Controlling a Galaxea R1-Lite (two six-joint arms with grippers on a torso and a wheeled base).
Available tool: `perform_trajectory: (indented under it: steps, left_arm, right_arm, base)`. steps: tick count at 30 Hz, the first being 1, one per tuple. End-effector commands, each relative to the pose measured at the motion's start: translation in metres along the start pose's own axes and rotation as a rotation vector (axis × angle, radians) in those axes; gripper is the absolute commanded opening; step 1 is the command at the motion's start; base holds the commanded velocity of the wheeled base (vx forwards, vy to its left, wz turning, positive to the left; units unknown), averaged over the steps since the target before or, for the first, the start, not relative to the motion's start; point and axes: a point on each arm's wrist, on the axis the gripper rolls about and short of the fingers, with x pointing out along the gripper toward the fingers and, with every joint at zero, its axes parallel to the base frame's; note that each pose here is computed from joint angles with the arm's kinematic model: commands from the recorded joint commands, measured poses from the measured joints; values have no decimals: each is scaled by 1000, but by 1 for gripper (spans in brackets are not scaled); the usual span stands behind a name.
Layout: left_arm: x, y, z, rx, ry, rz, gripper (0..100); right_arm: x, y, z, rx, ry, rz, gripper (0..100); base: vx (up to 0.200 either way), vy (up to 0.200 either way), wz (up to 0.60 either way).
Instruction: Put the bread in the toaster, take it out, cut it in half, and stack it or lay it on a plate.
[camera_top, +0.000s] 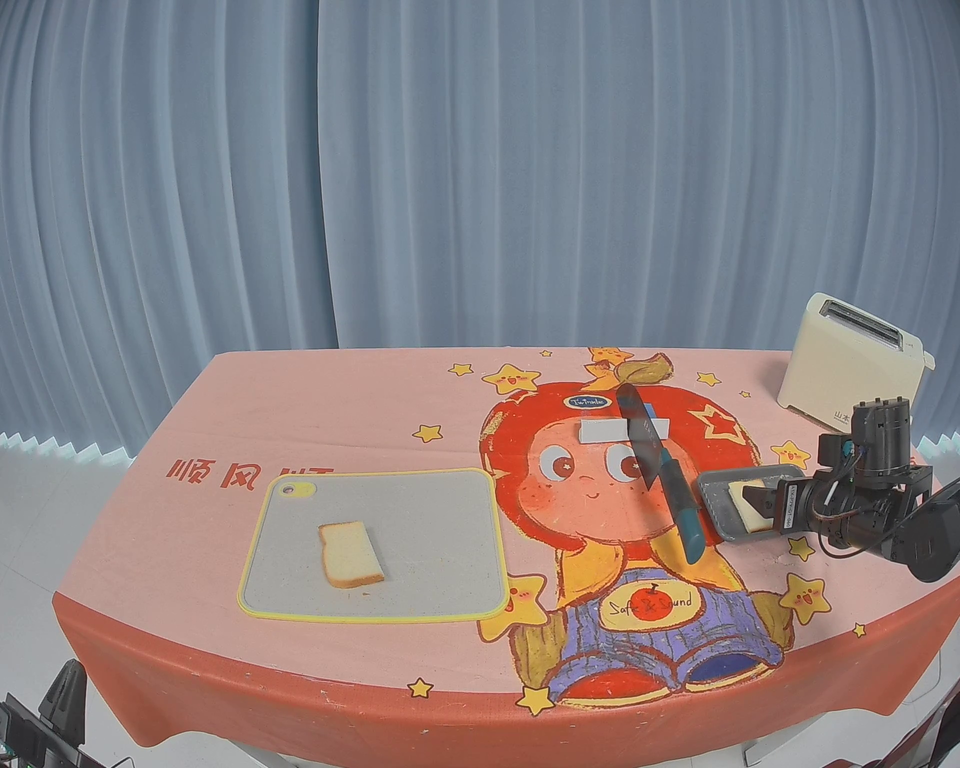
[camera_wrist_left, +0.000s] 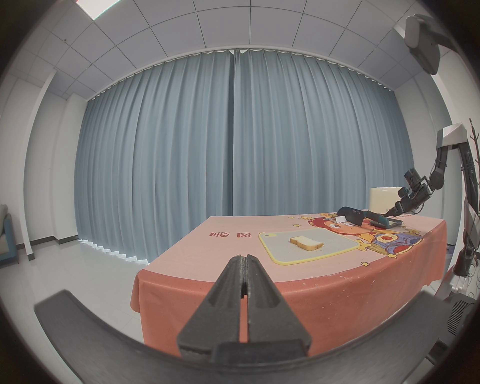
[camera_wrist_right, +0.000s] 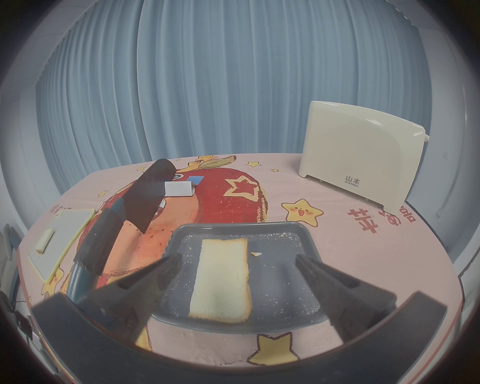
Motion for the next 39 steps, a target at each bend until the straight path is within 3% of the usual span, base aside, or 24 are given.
perform_trajectory:
  steps: [1, 10, 24, 32, 39]
  left_arm:
    - [0, 0, -5, 0, 1, 0, 0]
    - [0, 0, -5, 0, 1, 0, 0]
    - [0, 0, -5, -2, 1, 0, 0]
    - [0, 0, -5, 0, 1, 0, 0]
    - [0, 0, -5, 0, 1, 0, 0]
  right_arm:
    - [-3, 0, 2, 1, -14, 4, 100]
    - [-35, 0, 17, 10, -121, 23, 100]
    - [-77, 21, 21, -25, -232, 139, 100]
    - [-87, 38, 12, -59, -231, 199, 100]
    - [-92, 51, 3, -92, -214, 251, 100]
  base:
    - [0, 0, 0]
    - [0, 0, 0]
    - [0, 0, 0]
    - [0, 0, 0]
    - [0, 200, 0]
